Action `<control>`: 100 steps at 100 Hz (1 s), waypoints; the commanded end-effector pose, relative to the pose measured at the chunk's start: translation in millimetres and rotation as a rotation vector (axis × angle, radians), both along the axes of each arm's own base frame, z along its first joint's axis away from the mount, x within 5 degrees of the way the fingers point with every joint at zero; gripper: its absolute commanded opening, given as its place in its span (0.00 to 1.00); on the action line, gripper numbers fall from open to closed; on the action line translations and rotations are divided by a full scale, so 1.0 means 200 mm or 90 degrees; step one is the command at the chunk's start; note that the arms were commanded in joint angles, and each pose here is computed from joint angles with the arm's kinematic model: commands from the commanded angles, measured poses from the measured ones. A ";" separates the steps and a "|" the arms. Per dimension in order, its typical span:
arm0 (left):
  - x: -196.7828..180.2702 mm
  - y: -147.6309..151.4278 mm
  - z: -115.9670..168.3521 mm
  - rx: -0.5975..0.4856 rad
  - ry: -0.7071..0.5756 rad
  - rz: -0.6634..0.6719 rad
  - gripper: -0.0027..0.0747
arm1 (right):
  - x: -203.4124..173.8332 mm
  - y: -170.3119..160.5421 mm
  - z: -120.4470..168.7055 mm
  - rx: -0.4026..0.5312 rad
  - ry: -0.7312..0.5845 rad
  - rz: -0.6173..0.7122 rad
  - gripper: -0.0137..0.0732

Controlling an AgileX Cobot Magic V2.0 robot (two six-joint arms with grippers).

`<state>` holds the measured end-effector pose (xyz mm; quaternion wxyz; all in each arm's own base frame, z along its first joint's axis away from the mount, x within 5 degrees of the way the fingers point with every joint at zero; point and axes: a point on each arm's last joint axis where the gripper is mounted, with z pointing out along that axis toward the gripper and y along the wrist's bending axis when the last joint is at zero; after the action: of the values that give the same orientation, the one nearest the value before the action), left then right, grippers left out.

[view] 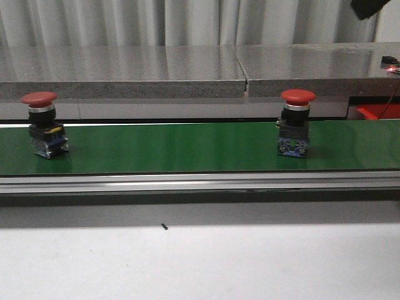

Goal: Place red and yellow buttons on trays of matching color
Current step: 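Grasp the leading red button on the belt with the right gripper and lift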

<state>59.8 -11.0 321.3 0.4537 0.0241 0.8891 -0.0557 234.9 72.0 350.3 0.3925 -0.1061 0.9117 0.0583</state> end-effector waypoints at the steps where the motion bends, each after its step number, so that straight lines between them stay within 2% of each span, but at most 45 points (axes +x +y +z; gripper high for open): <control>1: 0.02 -0.01 0.06 -0.012 -0.050 -0.003 0.01 | 0.07 0.05 0.07 -0.012 -0.009 0.024 0.80; 13: 0.02 -0.01 0.06 -0.012 -0.050 -0.003 0.01 | 0.17 0.10 0.02 -0.043 0.063 0.051 0.75; 31: 0.02 -0.01 0.06 -0.012 -0.050 -0.003 0.01 | 0.32 0.16 -0.08 -0.076 0.141 0.075 0.75; 50: 0.02 -0.01 0.06 -0.012 -0.050 -0.003 0.01 | 0.43 0.17 -0.18 -0.086 0.175 0.070 0.75; 68: 0.02 -0.01 0.06 -0.012 -0.050 -0.003 0.01 | 0.50 0.10 -0.27 -0.090 0.207 0.040 0.74; 73: 0.02 -0.01 0.06 -0.012 -0.050 -0.003 0.01 | 0.51 0.09 -0.28 -0.089 0.210 0.034 0.68; 90: 0.02 -0.01 0.06 -0.012 -0.050 -0.003 0.01 | 0.54 0.07 -0.28 -0.082 0.184 0.027 0.35; 95: 0.02 -0.01 0.06 -0.012 -0.050 -0.003 0.01 | 0.54 0.08 -0.27 -0.080 0.179 0.026 0.31; 100: 0.02 -0.01 0.06 -0.012 -0.050 -0.003 0.01 | 0.54 0.08 -0.27 -0.078 0.174 0.026 0.32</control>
<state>59.8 -11.0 321.3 0.4537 0.0241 0.8891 -0.0557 341.8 89.1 268.7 0.1942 -0.1377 0.9710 0.0223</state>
